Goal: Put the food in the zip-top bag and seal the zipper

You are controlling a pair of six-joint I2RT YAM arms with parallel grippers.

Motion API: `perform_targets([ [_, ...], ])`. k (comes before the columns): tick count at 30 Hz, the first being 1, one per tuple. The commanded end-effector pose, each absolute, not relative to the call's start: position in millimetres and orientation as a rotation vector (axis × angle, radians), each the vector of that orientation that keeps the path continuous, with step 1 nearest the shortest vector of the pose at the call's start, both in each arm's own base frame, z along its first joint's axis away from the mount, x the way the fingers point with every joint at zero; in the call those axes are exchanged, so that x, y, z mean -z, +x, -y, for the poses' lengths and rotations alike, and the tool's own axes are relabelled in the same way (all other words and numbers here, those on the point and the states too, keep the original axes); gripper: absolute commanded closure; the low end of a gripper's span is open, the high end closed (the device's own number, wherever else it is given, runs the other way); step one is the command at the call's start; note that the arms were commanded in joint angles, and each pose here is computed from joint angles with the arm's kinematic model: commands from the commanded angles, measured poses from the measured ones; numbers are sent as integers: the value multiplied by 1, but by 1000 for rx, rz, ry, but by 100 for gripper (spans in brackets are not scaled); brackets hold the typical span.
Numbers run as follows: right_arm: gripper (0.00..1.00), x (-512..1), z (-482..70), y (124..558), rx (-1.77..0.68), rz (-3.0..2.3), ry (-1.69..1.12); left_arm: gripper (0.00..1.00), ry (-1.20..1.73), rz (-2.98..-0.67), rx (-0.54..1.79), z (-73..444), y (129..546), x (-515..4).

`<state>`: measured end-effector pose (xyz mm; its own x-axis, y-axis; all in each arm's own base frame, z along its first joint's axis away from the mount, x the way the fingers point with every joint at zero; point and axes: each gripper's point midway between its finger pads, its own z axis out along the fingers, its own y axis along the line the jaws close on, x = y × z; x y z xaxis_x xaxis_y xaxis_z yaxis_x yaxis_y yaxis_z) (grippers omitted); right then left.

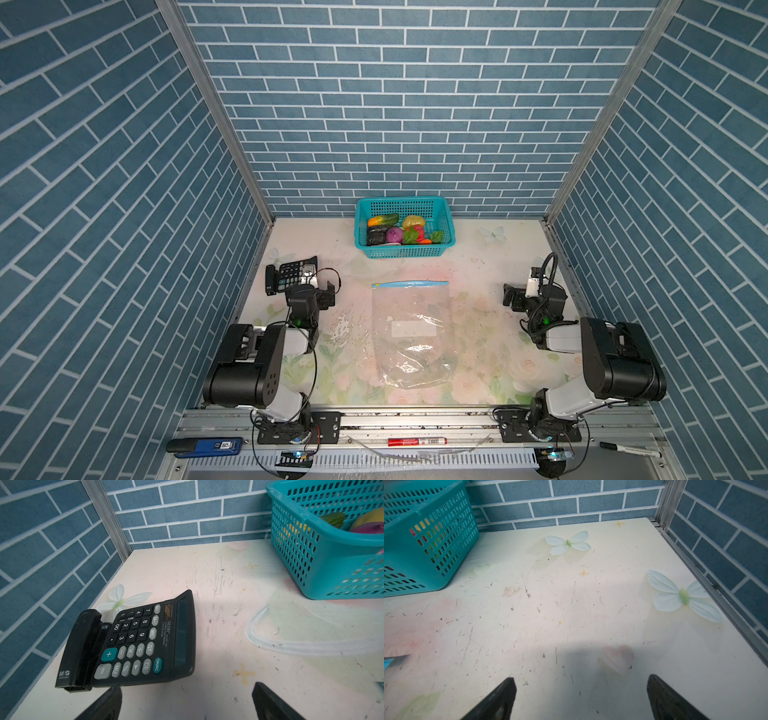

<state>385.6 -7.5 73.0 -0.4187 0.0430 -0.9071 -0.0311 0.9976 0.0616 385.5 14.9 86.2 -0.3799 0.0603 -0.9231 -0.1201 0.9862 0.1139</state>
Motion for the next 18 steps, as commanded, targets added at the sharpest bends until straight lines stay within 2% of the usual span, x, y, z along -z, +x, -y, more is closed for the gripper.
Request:
perform_targets([
  [1, 1, -87, 9, 396, -72, -1951, -15, 1, -48, -1921, -204, -18, 392, -94],
  [18, 1, -87, 21, 395, -14, -1950, 48, 1, -47, -1920, -206, -17, 392, -95],
])
